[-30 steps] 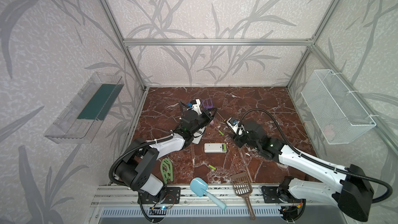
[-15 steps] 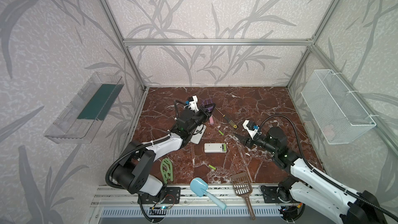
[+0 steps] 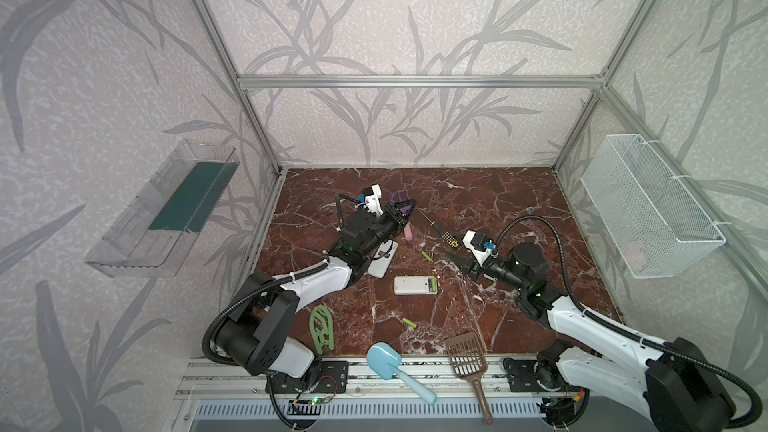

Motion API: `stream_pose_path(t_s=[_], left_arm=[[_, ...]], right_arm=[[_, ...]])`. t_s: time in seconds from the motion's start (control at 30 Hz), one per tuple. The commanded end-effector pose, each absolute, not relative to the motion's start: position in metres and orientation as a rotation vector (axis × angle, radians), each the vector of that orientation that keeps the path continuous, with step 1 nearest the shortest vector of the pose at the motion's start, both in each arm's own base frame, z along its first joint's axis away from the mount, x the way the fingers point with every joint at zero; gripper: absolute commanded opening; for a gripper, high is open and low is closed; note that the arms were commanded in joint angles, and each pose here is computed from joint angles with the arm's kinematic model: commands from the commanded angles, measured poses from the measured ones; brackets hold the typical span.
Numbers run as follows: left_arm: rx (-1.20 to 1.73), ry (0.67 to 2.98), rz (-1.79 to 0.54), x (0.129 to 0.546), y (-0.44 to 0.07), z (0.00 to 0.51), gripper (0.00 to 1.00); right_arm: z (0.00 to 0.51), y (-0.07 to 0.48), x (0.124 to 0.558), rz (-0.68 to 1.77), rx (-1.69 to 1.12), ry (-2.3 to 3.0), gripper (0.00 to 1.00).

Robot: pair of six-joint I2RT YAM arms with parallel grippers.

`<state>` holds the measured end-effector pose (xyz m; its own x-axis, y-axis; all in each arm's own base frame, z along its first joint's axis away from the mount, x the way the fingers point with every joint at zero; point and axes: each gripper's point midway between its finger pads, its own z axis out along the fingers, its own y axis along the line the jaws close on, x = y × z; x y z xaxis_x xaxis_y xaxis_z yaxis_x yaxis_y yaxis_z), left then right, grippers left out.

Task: Unload the batteries from the remote control
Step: 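Raise the screwdriver upright toward the left gripper with the right gripper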

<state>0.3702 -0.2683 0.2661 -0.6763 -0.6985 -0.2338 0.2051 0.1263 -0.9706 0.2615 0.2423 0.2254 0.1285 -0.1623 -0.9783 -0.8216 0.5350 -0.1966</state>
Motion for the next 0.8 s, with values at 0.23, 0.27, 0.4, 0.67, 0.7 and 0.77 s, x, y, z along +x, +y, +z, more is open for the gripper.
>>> stream_pose_path(t_s=[0.23,0.27,0.4,0.67,0.7,0.77], left_arm=[[-0.457,1.633,-1.701,0.364,-0.266,0.29,0.0],[-0.456,1.635,-1.702,0.364,-0.267,0.289,0.0],[-0.455,1.638,-1.702,0.364,-0.267,0.288,0.0],[-0.461,1.64,-1.705,0.365,-0.267,0.286,0.0],[-0.459,1.639,-1.706,0.365,-0.267,0.286,0.0],[-0.463,1.645,-1.702,0.366,-0.267,0.283,0.0]], right_arm=[[0.255,0.244,0.271,0.577,-0.882,1.295,0.45],[0.255,0.244,0.271,0.576,-0.88,1.296,0.44],[0.256,0.245,0.274,0.576,-0.876,1.295,0.41],[0.258,0.248,0.277,0.587,-0.877,1.296,0.29],[0.258,0.249,0.278,0.587,-0.877,1.298,0.27],[0.259,0.248,0.278,0.587,-0.878,1.297,0.21]])
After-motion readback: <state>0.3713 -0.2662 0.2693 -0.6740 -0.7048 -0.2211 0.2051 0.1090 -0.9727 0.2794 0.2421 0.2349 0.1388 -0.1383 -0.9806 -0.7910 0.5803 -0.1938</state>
